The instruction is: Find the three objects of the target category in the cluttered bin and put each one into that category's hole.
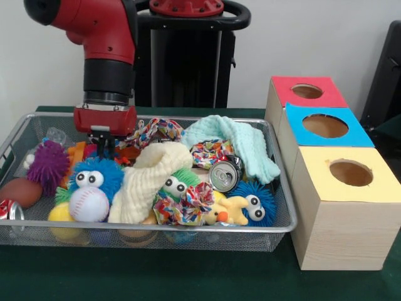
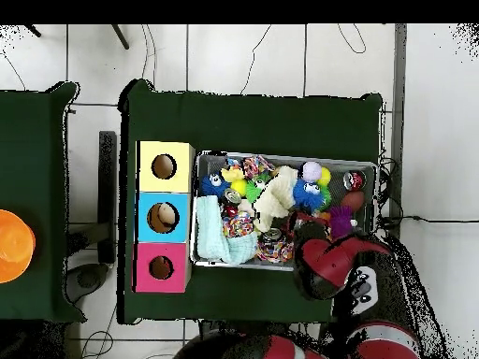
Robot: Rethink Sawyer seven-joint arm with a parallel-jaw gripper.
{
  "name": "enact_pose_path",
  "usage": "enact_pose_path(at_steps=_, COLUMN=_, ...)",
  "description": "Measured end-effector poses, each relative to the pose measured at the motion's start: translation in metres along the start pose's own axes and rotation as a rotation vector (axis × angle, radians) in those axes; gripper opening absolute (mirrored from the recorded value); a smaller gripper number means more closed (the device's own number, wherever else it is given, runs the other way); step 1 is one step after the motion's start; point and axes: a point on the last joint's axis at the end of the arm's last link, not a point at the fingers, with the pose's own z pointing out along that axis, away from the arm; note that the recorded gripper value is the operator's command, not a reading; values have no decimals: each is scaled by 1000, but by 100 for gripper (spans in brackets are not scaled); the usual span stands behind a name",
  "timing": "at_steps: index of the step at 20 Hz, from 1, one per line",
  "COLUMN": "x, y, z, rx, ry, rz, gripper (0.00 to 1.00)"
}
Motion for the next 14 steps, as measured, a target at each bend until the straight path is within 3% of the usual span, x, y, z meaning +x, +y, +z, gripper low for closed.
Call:
enact_pose_path(at_steps=4, x=9, y=-15, z=2, rx=28, ry=27, rz=55, gripper=0)
enact_pose_path(at_steps=7, x=5, y=-23, z=4, rx=37, ry=25, rz=107, gripper=0)
enact_pose_path(at_steps=14, x=9, y=-24, z=4, rx=48, ry=42, rz=161, gripper=0)
